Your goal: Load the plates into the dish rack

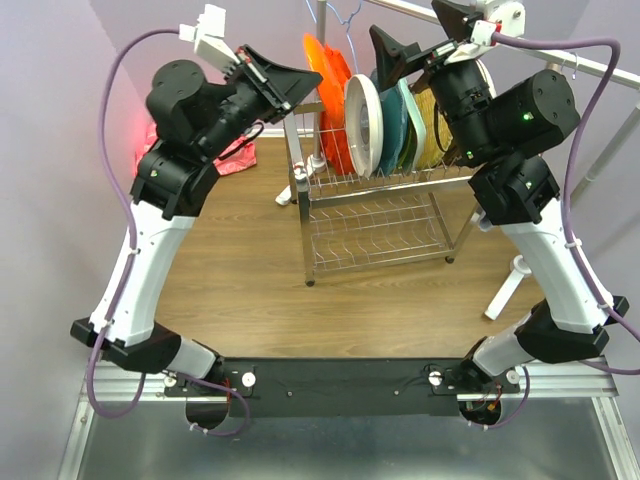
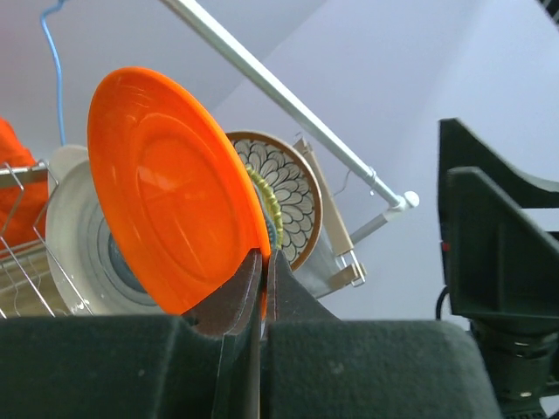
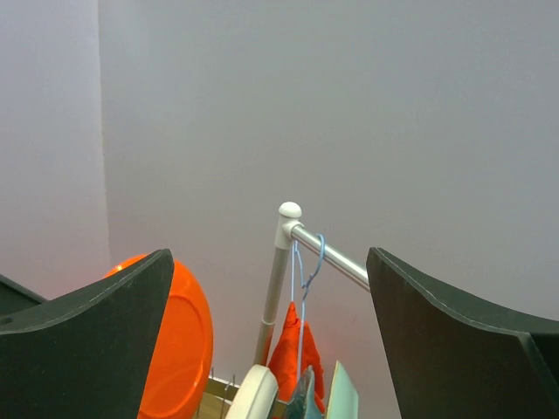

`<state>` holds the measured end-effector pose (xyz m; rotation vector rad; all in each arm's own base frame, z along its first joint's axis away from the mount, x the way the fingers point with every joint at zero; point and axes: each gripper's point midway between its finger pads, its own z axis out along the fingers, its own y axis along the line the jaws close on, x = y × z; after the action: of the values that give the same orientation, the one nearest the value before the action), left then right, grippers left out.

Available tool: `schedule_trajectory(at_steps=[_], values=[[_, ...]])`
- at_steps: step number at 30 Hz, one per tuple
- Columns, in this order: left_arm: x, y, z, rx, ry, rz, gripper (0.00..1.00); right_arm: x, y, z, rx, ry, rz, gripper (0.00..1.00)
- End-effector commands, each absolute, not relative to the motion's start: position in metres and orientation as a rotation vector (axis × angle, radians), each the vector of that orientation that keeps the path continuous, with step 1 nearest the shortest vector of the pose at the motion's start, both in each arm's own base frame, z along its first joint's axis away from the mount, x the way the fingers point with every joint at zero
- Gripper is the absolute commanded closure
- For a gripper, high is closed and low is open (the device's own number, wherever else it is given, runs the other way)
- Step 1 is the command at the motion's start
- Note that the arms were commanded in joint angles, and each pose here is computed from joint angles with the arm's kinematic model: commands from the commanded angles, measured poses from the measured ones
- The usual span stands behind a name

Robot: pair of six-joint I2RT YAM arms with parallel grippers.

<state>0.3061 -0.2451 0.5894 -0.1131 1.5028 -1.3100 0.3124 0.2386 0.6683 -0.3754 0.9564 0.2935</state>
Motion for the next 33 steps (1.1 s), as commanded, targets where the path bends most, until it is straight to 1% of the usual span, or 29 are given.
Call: schedule_trajectory(at_steps=[1,10,22,33], values=[[0.311,-0.253,0.583,-0.14,1.537,-1.273,1.0,0.311,0.221,0.679,-0.319,0.937,0.259,0.0],[0.331,-0.269,0.535,-0.203,1.697,-1.141,1.0,0.314,0.215,0.676,-0.313,0.946,0.242,0.0],[0.337,-0.283,0.508,-0.212,1.774,-1.084,1.0,0.313,0.21,0.674,-0.311,0.951,0.237,0.0],[0.343,-0.296,0.471,-0.187,1.861,-1.02,1.0,0.313,0.208,0.671,-0.311,0.957,0.245,0.0]])
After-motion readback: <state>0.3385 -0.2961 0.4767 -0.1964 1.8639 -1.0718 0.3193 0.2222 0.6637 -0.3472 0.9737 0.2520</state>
